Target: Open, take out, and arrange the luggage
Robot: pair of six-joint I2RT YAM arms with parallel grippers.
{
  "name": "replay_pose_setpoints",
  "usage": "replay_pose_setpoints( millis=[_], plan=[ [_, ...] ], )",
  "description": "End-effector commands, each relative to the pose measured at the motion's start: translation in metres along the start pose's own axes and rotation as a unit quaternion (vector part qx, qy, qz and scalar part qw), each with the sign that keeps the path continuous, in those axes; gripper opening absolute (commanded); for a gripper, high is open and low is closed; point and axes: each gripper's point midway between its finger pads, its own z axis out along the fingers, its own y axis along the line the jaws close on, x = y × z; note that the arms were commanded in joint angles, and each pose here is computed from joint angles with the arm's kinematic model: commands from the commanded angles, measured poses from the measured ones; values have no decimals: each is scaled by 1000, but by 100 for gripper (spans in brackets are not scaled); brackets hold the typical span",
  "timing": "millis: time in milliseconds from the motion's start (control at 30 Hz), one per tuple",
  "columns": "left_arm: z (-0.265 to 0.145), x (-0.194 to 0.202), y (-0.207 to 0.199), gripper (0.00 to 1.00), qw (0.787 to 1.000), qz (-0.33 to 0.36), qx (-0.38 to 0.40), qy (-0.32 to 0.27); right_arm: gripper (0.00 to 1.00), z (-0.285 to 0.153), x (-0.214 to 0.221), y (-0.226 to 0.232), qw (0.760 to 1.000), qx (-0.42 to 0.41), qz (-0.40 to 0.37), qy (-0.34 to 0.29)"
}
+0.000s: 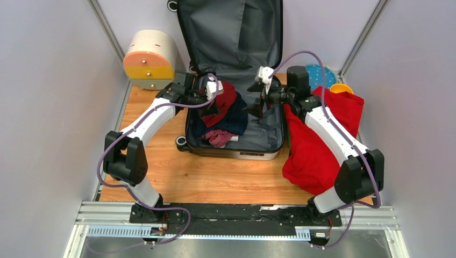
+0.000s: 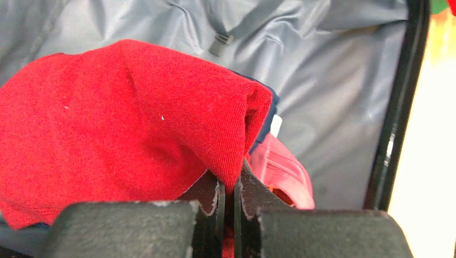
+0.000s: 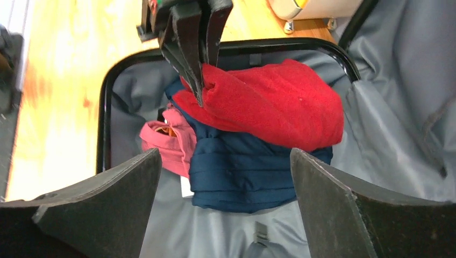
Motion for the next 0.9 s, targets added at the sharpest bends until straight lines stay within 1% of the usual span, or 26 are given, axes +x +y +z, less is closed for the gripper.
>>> replay_pose_setpoints(
  millis=[0, 33, 333, 467, 533, 667, 800, 867],
  plan=[
    [-22, -31, -35, 0, 997, 45, 53, -34, 94, 22, 6, 18, 983, -47, -180, 3],
    [-23, -31, -37, 0, 997, 46, 57, -34, 94, 30, 5, 26, 980, -57, -192, -1],
    [-33, -43, -60, 0, 994, 70, 76, -42, 95, 84, 4, 48, 957, -85, -278, -15],
    [-38, -48, -69, 0, 991, 94, 86, -50, 92, 95, 11, 49, 946, -102, -306, -8],
    [-39, -47, -72, 0, 990, 96, 88, -49, 91, 97, 20, 48, 942, -109, -318, 0],
    [-44, -52, -79, 0, 987, 115, 96, -56, 89, 96, 31, 54, 936, -134, -326, 15],
    [-47, -52, -87, 0, 984, 129, 106, -63, 93, 96, 32, 56, 940, -139, -312, 12],
    [-48, -52, -90, 0, 982, 137, 109, -66, 91, 97, 30, 58, 945, -142, -294, 8]
  ],
)
